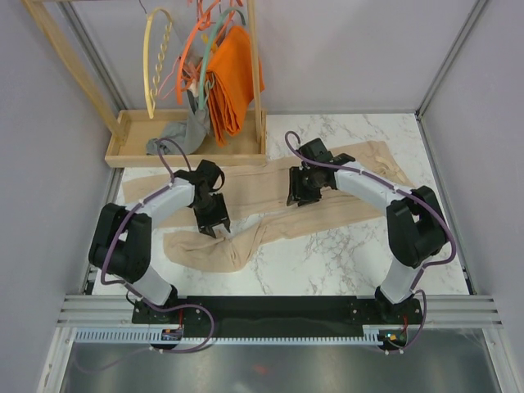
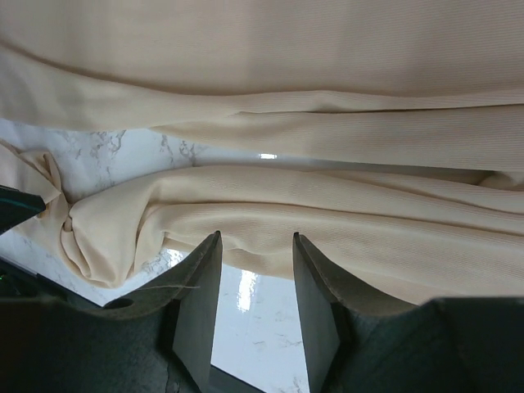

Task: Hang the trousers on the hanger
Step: Flatten out the trousers at the center of the board.

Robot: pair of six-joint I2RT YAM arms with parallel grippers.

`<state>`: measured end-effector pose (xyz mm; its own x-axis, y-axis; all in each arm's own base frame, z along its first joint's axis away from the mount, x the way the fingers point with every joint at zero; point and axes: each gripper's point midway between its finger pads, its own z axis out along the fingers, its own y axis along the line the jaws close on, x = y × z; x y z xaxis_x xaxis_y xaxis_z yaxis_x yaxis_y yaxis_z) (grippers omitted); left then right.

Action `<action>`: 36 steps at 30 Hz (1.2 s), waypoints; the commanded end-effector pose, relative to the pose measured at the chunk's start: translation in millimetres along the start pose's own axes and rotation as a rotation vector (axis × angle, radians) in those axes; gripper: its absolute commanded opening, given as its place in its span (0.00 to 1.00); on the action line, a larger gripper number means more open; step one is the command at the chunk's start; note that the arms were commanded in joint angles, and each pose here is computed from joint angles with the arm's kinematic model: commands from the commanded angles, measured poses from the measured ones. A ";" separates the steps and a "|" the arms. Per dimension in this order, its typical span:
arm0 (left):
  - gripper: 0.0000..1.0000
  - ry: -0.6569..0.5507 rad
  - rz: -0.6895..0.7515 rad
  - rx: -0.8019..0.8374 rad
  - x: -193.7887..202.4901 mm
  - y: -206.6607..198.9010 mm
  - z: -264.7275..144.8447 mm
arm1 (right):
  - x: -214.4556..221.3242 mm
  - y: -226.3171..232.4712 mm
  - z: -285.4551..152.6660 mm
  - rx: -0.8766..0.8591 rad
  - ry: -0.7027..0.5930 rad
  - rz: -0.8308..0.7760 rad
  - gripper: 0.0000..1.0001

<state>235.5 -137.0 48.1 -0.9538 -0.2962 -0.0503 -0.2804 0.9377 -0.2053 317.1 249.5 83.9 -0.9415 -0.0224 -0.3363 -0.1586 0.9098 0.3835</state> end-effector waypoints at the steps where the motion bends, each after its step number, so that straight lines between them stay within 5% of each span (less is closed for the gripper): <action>1: 0.56 -0.033 -0.023 -0.037 -8.0 -11.6 0.4 | 3.0 -2.2 -12.6 -0.012 -0.008 0.006 0.47; 8: 0.45 0.006 -0.023 -0.165 -3.9 5.8 10.9 | 3.7 -13.5 -17.9 0.008 -0.021 0.031 0.47; 16: 0.19 0.005 -0.011 -0.232 0.3 19.1 10.9 | 3.9 -25.1 -17.6 0.034 -0.025 0.045 0.47; 18: 0.03 -0.009 -0.012 -0.236 -1.6 19.9 9.2 | 3.5 -27.0 -16.4 0.038 -0.024 0.044 0.47; 29: 0.02 -0.342 -0.214 -0.476 -33.7 88.5 -93.5 | 5.7 -78.2 -15.1 0.245 -0.018 0.062 0.46; 36: 0.02 -0.386 -0.441 -0.532 -12.1 150.3 -129.1 | 4.9 -124.0 -23.2 0.381 -0.011 0.097 0.44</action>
<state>219.6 6.0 137.1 -0.7190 -0.5665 -0.4027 -0.6580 0.7414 0.1317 325.1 150.6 60.5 -0.9402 0.0884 -0.3290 0.0370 0.9865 0.1595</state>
